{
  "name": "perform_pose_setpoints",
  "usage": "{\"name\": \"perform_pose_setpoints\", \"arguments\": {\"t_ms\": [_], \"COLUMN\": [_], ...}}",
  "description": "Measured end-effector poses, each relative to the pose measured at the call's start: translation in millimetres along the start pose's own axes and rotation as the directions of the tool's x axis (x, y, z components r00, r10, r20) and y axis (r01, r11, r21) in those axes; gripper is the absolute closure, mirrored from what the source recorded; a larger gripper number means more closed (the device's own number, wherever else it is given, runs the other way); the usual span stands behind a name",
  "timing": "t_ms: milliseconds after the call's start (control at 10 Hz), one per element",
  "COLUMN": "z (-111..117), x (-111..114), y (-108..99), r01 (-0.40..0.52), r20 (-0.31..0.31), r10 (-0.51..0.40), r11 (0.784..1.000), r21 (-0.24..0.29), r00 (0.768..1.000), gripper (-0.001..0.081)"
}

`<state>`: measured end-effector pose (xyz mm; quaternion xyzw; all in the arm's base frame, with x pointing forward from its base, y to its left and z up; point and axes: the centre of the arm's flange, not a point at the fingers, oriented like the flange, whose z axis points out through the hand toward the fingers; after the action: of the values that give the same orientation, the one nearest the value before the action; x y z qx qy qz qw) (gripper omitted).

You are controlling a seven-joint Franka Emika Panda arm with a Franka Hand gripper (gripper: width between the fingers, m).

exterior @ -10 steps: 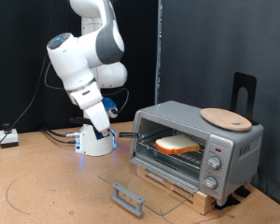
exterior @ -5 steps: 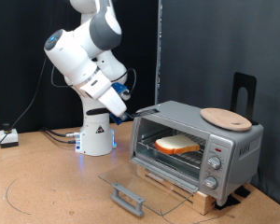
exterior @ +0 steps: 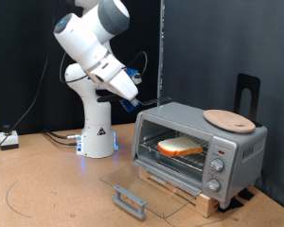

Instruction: Make a piece of toast with the oven

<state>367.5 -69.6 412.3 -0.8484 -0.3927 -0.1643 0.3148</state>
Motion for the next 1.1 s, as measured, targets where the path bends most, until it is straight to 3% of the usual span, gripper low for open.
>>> {"name": "perform_pose_setpoints", "arguments": {"t_ms": [200, 400, 700, 1100], "z": [20, 41, 73, 117], "x": [6, 17, 33, 46], "y": [-18, -37, -65, -108], "r01": [0.080, 0.132, 0.134, 0.130], "r20": [0.017, 0.043, 0.056, 0.076], "r10": [-0.083, -0.143, -0.144, -0.140], "r11": [0.987, 0.972, 0.980, 0.984], "r21": [0.137, 0.197, 0.147, 0.121], "r00": [0.996, 0.989, 0.988, 0.987], "gripper": [0.0357, 0.0357, 0.0357, 0.0357]}}
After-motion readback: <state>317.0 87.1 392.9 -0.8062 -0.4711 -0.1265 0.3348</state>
